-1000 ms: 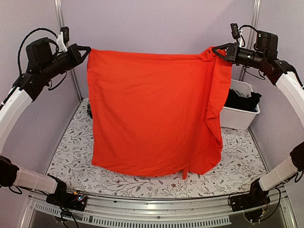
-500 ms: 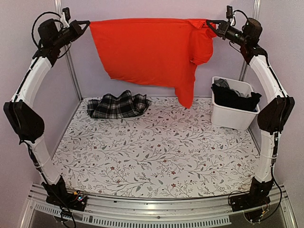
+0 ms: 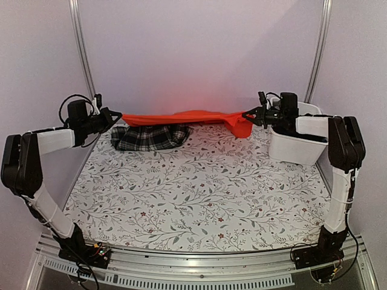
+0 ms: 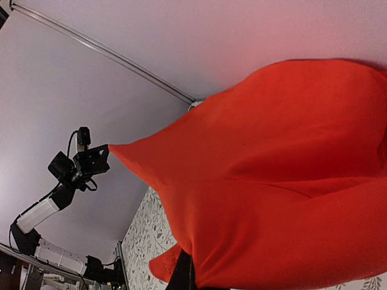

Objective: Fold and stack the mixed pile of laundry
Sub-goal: Flatten out the crumpled T-shirt at the center of the board.

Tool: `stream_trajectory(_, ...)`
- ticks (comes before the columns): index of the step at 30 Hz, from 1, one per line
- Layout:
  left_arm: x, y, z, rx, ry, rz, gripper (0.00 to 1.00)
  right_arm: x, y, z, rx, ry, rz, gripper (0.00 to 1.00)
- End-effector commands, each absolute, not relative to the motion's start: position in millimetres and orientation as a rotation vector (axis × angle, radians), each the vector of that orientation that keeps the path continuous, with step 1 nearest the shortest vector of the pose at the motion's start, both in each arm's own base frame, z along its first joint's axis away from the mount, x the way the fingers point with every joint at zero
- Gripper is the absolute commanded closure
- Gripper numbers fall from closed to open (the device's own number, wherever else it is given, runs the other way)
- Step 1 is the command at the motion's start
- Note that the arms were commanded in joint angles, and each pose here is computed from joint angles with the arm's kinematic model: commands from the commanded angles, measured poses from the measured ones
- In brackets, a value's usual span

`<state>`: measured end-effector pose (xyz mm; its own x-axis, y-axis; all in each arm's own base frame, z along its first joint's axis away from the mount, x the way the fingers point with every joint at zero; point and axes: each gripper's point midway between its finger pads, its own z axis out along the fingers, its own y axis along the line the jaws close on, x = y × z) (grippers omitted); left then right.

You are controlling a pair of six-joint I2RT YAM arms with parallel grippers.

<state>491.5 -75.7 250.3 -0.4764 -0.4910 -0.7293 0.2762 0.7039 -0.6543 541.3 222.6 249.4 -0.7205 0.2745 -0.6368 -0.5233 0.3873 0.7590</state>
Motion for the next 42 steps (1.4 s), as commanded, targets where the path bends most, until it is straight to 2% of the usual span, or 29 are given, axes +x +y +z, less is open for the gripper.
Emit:
stream_trajectory(1,473,-64,314,-0.086,1.685,-0.834,1.0,491,226,294,-0.36,1.804,1.351,1.0)
stream_trajectory(7,457,-65,327,-0.066,1.69,-0.839,1.0,468,221,293,-0.367,1.844,1.342,1.0)
stream_trajectory(11,423,-65,362,-0.037,1.652,-0.785,1.0,440,217,312,-0.391,1.849,1.316,1.0)
stream_trajectory(14,390,-70,359,-0.041,1.664,-0.791,1.0,407,216,308,-0.396,1.872,1.314,1.0)
stream_trajectory(21,319,-95,258,-0.147,1.821,-0.89,1.0,323,231,224,-0.369,2.036,1.362,1.0)
stream_trajectory(28,263,-92,166,-0.36,1.96,-0.922,1.0,273,220,147,-0.251,2.202,1.381,1.0)
stream_trajectory(42,214,-93,119,-0.659,2.197,-0.856,1.0,211,202,105,-0.098,2.397,1.343,0.97)
